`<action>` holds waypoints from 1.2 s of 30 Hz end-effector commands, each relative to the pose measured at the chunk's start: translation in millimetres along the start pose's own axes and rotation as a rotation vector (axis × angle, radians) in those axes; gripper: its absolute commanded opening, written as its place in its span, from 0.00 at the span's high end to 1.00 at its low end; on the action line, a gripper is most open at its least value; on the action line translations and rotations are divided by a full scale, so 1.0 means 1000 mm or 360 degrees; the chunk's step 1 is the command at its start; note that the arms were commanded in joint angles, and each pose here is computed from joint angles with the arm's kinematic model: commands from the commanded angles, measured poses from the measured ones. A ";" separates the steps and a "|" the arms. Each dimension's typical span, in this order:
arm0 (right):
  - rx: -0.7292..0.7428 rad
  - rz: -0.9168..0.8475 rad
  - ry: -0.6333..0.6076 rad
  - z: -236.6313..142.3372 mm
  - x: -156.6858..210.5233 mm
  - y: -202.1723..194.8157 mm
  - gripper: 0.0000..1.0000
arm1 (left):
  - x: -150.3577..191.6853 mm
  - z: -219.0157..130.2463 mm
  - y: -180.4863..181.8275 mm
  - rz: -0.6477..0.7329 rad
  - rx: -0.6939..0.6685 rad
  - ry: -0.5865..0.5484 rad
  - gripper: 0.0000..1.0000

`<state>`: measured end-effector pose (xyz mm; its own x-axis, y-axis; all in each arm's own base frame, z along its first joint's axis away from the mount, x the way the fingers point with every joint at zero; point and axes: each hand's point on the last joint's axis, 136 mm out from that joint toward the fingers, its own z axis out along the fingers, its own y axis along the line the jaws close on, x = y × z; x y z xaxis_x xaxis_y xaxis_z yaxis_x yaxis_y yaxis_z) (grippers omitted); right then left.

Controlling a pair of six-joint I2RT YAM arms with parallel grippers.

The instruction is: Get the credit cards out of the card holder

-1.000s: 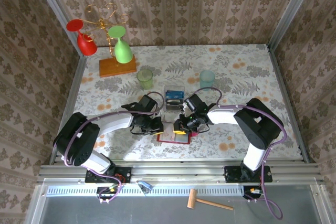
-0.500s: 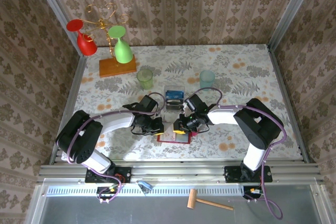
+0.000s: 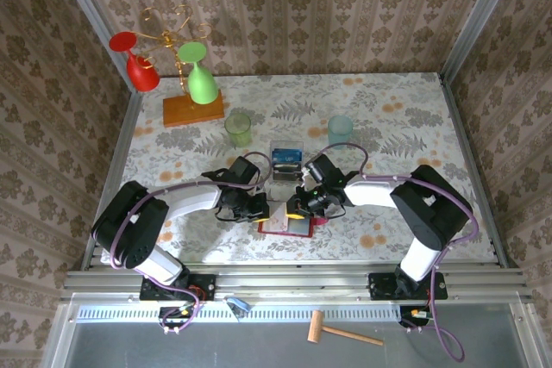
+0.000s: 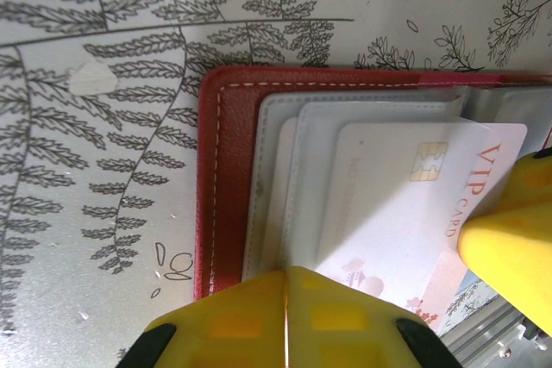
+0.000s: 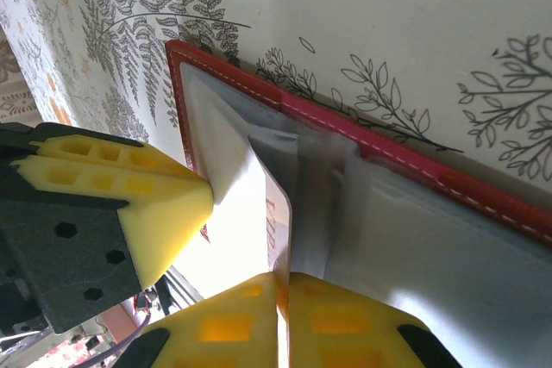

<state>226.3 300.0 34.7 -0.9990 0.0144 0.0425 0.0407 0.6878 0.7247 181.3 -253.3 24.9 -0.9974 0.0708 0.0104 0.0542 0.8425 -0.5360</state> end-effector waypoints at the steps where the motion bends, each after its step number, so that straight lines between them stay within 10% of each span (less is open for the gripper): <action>1: 0.0057 0.0023 -0.0005 -0.007 0.005 -0.011 0.92 | 0.011 0.003 0.014 -0.0020 -0.0082 0.0065 0.91; 36: 0.0352 -0.0257 -0.0041 -0.072 -0.001 -0.010 1.00 | 0.010 -0.011 0.013 -0.0046 -0.0074 -0.0038 0.87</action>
<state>227.6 252.1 70.2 -0.9973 -0.0482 -0.0557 -0.0723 0.7856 0.6146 174.4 -243.0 26.6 -0.9988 0.0485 0.0036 0.0397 0.8563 -0.5149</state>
